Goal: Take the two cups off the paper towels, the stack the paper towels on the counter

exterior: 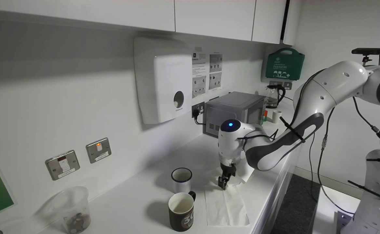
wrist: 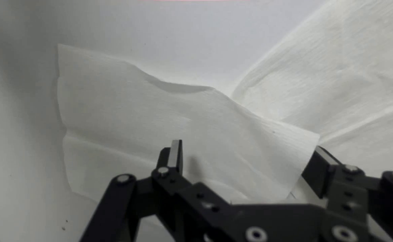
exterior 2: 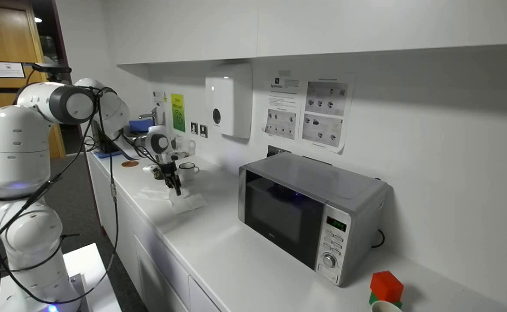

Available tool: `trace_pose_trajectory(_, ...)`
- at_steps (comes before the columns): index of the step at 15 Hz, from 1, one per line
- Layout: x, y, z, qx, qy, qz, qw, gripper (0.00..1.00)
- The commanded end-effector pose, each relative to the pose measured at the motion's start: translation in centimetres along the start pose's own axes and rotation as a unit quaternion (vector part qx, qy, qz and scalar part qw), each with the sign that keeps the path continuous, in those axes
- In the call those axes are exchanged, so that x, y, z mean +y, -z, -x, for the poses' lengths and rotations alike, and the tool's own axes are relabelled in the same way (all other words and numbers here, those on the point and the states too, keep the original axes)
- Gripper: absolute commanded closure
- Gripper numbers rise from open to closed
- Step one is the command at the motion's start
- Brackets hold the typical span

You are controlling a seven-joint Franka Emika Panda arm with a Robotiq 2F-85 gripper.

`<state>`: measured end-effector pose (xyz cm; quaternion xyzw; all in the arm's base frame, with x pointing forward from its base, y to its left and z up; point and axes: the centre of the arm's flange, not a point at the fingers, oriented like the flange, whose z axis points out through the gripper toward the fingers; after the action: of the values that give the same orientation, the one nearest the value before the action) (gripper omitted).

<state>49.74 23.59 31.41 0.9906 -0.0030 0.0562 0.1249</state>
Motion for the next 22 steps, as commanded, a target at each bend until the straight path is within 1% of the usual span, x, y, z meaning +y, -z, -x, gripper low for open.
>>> trace_pose_trajectory(1,0.1,0.1,-0.8,-0.002,0.008,0.014,0.9999,0.40)
trace_pose_trajectory(4,0.1,0.5,-1.0,0.000,0.007,0.016,0.9998,0.65)
trace_pose_trajectory(5,0.1,0.5,-1.0,0.000,0.005,0.018,0.9998,0.71)
trace_pose_trajectory(6,0.2,0.5,-1.0,0.000,0.005,0.018,0.9998,0.29)
trace_pose_trajectory(7,0.1,0.5,-1.0,-0.001,0.004,0.019,0.9998,0.33)
trace_pose_trajectory(8,0.1,0.5,-1.0,-0.001,0.003,0.019,0.9998,0.32)
trace_pose_trajectory(10,0.2,0.6,-1.0,-0.002,0.003,0.020,0.9998,0.20)
trace_pose_trajectory(11,0.3,0.6,-1.0,-0.003,0.002,0.020,0.9998,0.12)
trace_pose_trajectory(12,0.3,0.7,-1.0,-0.002,0.001,0.020,0.9998,0.05)
trace_pose_trajectory(13,0.3,1.0,-0.8,-0.001,-0.002,0.019,0.9998,0.00)
trace_pose_trajectory(16,0.5,2.2,-0.2,0.008,-0.005,0.010,0.9999,0.00)
trace_pose_trajectory(22,0.7,2.7,-0.2,0.015,-0.005,0.013,0.9998,0.00)
